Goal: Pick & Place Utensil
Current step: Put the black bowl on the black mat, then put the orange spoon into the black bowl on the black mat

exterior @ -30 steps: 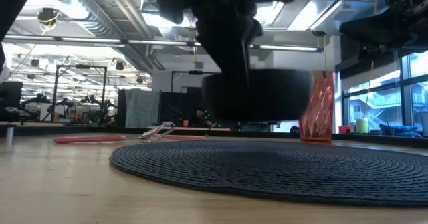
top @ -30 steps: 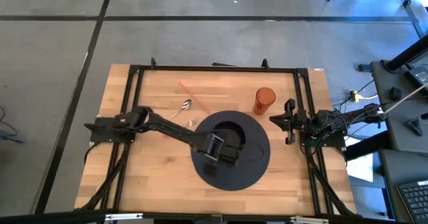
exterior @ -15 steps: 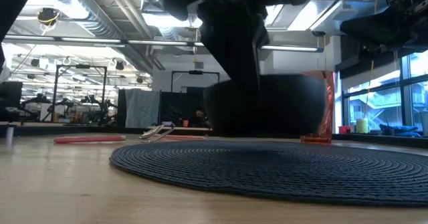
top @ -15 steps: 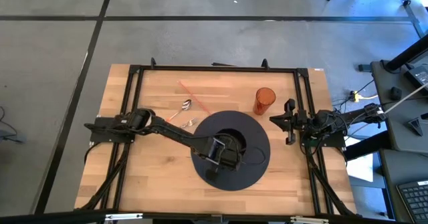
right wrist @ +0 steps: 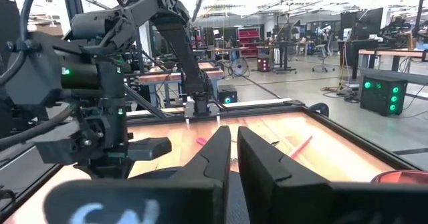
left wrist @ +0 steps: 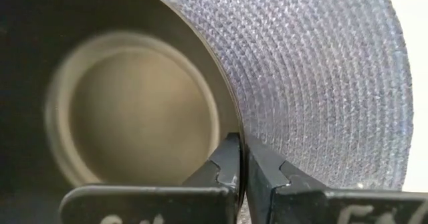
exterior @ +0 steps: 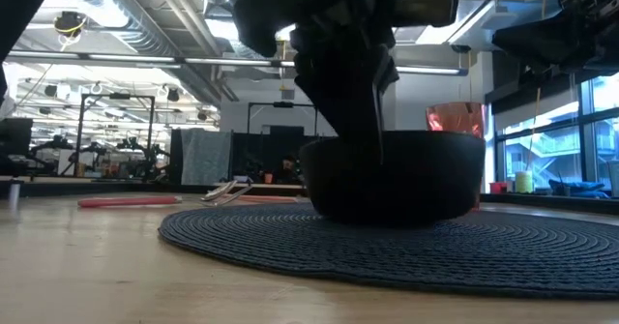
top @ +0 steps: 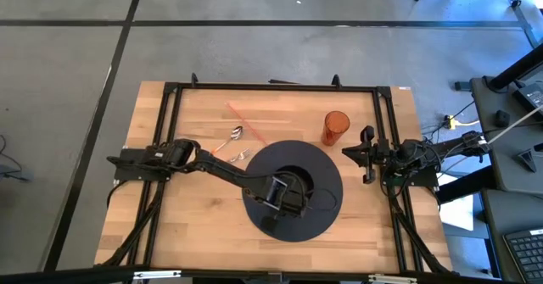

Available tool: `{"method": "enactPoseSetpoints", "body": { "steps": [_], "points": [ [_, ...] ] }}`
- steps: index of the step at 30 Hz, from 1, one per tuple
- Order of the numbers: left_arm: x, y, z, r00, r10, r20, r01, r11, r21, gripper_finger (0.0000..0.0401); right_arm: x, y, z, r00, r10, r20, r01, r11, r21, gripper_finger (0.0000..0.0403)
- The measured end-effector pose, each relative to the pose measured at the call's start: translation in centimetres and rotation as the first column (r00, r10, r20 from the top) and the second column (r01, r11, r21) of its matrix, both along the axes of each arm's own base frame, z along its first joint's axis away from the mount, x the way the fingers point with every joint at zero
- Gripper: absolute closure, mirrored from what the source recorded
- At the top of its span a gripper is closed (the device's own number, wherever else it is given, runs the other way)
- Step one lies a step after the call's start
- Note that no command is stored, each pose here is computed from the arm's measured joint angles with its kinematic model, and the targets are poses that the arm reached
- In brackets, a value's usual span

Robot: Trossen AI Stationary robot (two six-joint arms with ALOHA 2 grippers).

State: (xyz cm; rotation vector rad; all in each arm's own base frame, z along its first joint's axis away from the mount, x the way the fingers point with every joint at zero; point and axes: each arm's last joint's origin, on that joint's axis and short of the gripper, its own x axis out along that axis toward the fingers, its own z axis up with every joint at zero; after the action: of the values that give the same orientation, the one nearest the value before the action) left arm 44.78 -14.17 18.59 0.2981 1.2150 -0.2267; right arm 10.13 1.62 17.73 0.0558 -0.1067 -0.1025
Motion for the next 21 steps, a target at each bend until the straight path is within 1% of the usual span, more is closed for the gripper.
{"method": "enactPoseSetpoints", "body": {
  "steps": [4,7,14,21],
  "points": [
    [0.00,-0.05,-0.23,1.000,0.013,-0.007,-0.013,1.000,-0.002,0.0395,0.00,0.00,-0.01,1.000,0.002,0.000,-0.002,1.000,0.010,0.0373],
    [0.00,-0.05,-0.24,1.000,0.015,-0.009,-0.015,1.000,-0.007,0.0385,0.01,0.05,-0.02,1.000,0.019,0.000,-0.019,1.000,0.018,0.0373],
    [0.00,-0.05,-0.25,1.000,0.014,-0.009,-0.014,1.000,-0.010,0.0343,0.01,0.07,-0.02,1.000,0.027,0.000,-0.027,0.999,0.019,0.0373],
    [-0.12,-0.42,-0.26,1.000,0.004,-0.010,-0.004,1.000,-0.009,0.0289,0.01,0.07,-0.04,1.000,0.027,-0.001,-0.027,0.999,0.019,0.0373]
  ]
}}
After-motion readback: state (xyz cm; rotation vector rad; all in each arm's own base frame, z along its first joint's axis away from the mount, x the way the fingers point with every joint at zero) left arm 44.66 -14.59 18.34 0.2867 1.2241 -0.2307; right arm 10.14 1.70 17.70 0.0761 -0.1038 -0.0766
